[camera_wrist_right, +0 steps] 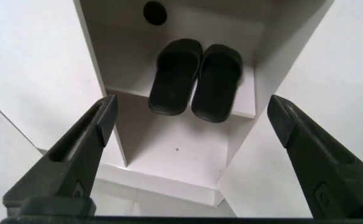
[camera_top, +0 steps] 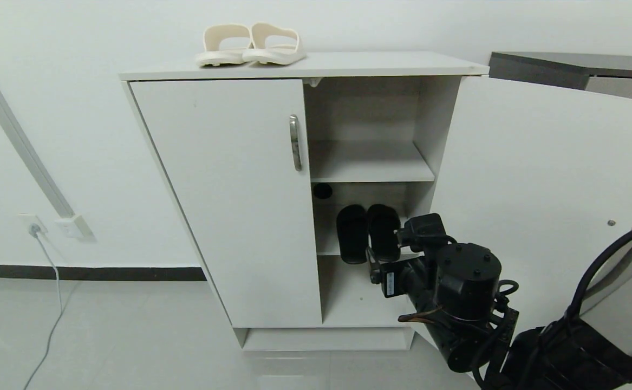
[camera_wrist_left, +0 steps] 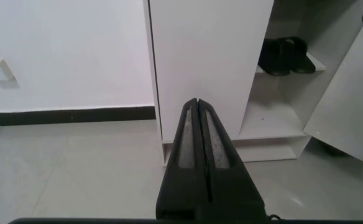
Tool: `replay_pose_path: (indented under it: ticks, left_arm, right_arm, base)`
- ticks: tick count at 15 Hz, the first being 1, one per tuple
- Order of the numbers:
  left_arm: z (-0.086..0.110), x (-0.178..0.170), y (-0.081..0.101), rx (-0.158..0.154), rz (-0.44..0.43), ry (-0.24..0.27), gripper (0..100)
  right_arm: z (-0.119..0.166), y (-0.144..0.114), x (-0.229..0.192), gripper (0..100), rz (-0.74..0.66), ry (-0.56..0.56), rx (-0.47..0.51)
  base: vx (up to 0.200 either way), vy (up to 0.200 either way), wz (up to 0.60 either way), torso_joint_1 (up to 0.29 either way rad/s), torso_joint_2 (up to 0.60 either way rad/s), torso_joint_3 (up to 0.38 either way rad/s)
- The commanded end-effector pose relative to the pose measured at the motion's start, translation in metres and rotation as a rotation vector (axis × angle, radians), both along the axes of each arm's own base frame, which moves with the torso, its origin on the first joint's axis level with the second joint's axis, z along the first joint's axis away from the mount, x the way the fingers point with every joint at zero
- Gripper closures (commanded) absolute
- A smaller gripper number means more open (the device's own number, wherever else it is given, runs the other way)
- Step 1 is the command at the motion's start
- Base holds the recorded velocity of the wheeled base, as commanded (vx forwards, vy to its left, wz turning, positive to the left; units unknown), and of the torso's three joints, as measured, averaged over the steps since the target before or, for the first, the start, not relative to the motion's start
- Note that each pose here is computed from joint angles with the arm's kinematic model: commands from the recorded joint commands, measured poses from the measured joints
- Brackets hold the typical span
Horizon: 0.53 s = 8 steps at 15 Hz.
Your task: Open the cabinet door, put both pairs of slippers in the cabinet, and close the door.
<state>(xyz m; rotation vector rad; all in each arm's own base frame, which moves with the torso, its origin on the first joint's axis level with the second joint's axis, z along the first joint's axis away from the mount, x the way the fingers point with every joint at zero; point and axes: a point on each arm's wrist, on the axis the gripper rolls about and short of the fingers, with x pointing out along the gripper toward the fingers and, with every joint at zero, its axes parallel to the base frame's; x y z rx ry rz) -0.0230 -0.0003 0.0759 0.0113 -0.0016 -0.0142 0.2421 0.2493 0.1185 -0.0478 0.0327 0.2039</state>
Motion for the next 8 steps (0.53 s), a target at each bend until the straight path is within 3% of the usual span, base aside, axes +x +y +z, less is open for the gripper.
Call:
replay_pose_path:
  ticks: [1,8]
  left_arm:
    - [-0.0001,0.0001,0.0000,-0.001,0.000,0.001,100]
    - [-0.0001,0.0001,0.0000,-0.001,0.000,0.001,100]
  right_arm:
    - [-0.0030,0.0000,-0.0002,0,0.000,0.007,-0.008]
    - [-0.0047,-0.0003,-0.0006,0,0.002,0.011,-0.021]
  base:
    - [0.000,0.200,0.00,0.002,0.00,0.012]
    - [0.000,0.200,0.00,0.002,0.00,0.002]
